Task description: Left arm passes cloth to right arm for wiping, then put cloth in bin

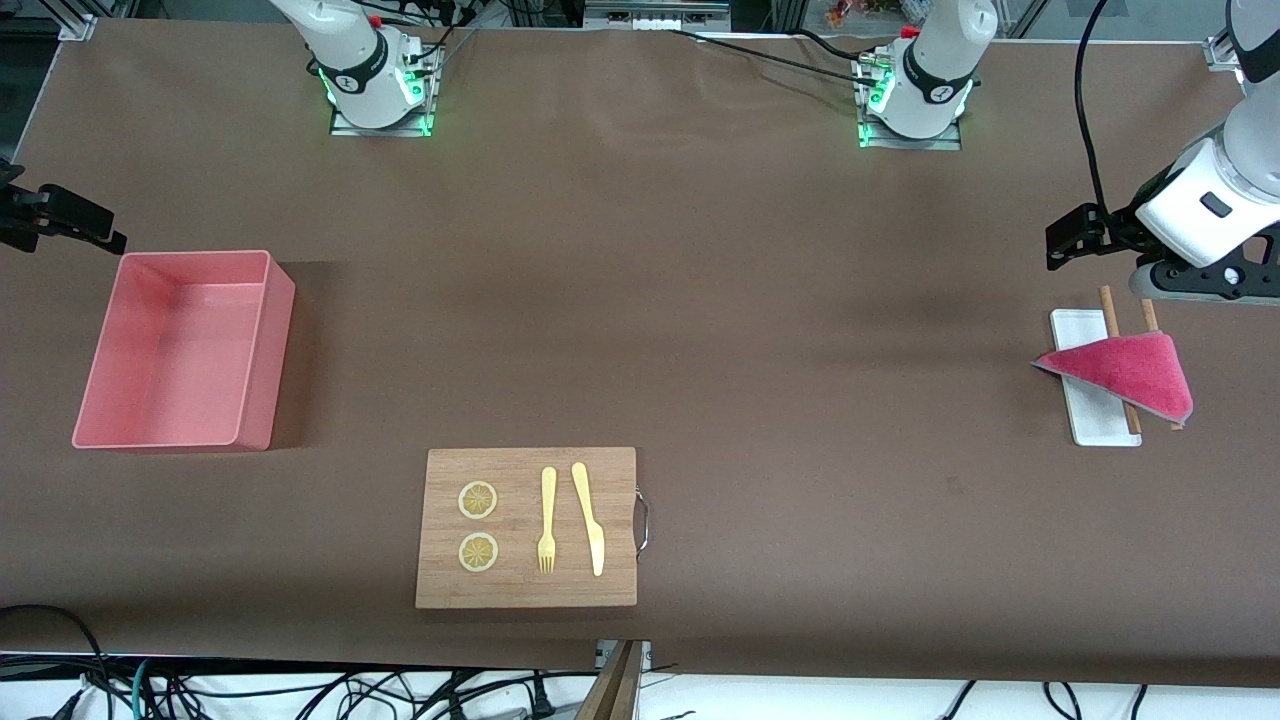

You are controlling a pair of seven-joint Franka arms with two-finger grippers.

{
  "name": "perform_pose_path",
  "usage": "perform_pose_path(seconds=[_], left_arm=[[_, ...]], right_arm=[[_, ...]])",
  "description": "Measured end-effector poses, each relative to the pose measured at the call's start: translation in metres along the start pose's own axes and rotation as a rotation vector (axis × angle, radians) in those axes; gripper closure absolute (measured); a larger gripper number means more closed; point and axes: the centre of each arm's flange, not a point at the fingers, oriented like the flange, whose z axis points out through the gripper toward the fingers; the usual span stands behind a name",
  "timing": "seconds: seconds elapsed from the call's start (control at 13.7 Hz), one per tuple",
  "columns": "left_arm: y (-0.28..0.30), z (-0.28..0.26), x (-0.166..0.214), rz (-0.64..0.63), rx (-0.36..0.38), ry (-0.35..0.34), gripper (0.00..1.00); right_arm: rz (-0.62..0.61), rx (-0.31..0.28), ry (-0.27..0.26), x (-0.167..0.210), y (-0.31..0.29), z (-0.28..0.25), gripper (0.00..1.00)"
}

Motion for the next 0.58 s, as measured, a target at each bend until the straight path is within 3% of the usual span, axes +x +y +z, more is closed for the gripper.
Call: perform_pose_path(seconds=[0.58], left_arm=[[0.0001,0.0016,0.0012,-0.002,0.000,-0.003,0.00]], right_arm=[[0.000,0.000,0.000,0.0000,0.0000,0.0000,0.00]])
